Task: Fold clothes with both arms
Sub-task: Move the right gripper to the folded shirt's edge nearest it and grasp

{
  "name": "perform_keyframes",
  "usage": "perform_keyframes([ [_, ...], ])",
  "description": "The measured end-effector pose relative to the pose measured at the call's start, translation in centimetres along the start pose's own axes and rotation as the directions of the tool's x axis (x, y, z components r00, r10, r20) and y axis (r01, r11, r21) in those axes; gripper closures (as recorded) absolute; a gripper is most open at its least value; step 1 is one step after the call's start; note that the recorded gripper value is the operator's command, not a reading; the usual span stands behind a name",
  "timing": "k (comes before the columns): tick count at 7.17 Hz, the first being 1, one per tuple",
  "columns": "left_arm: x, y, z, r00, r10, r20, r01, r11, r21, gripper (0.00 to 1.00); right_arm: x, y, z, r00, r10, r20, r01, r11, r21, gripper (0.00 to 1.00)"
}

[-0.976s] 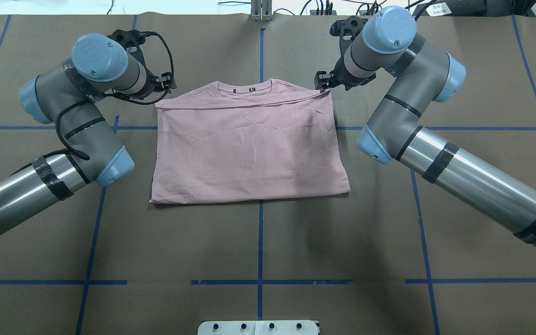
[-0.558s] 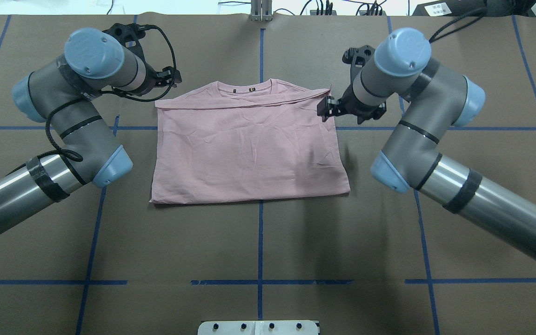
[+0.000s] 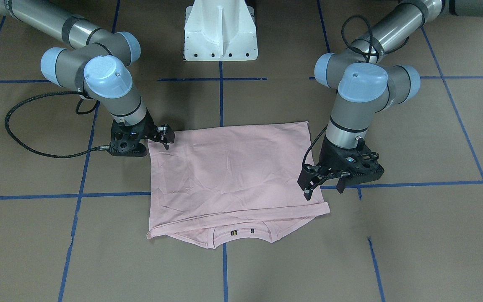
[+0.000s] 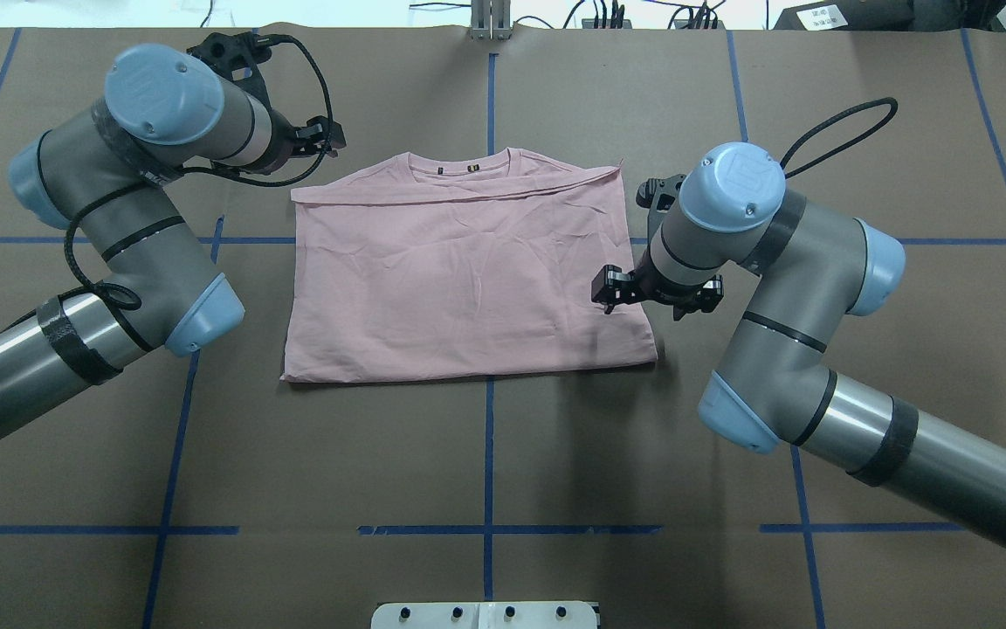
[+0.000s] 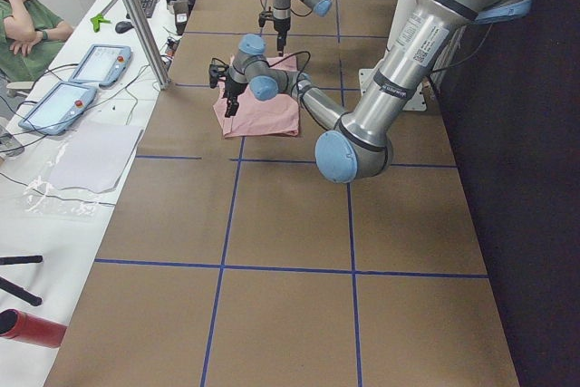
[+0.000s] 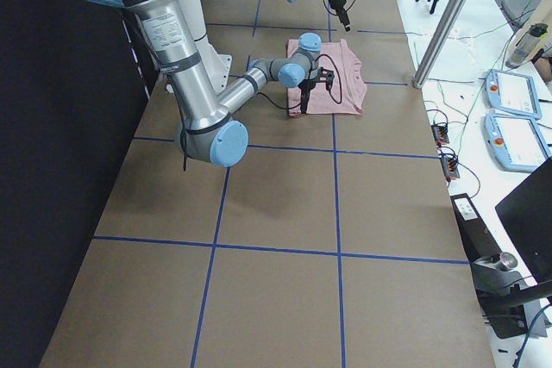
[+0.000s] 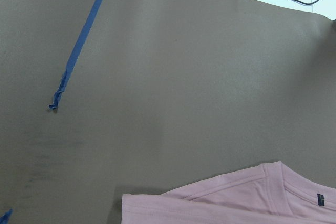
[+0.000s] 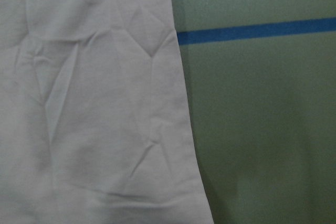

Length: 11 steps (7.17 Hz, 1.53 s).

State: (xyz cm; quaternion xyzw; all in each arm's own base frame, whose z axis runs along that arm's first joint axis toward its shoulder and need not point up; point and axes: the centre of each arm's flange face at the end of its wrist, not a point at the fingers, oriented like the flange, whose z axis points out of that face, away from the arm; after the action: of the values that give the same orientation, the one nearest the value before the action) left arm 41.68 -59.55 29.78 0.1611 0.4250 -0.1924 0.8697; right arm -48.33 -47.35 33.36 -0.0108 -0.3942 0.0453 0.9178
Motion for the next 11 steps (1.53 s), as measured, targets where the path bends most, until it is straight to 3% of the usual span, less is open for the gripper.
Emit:
perform_keyframes([
  [1,0.2,0.2,-0.4,1.000,-0.011,-0.003,0.011,1.000,-0.001,0.00,0.2,0.6,0.7,1.000,-0.002,-0.008,0.002,1.000,-0.012,0.03],
  [2,0.6,0.3,-1.1,1.000,-0.018,-0.003,0.018,1.000,-0.002,0.00,0.4,1.1,1.1,1.000,-0.005,-0.013,0.004,1.000,-0.023,0.15],
  [3,0.8,0.4,-1.7,1.000,-0.021,-0.001,0.021,1.000,-0.004,0.00,0.4,1.5,1.4,1.000,-0.008,-0.015,0.008,0.999,-0.031,0.39],
  [5,1.0,0.6,-2.2,1.000,-0.021,-0.001,0.021,1.000,-0.005,0.00,0.3,1.9,1.9,1.000,-0.019,-0.017,0.018,0.999,-0.042,0.98],
  [11,1.0,0.7,-2.2,1.000,-0.017,-0.001,0.017,1.000,-0.006,0.00,0.8,2.4,1.6,0.999,-0.035,-0.009,0.034,0.998,-0.046,1.00],
])
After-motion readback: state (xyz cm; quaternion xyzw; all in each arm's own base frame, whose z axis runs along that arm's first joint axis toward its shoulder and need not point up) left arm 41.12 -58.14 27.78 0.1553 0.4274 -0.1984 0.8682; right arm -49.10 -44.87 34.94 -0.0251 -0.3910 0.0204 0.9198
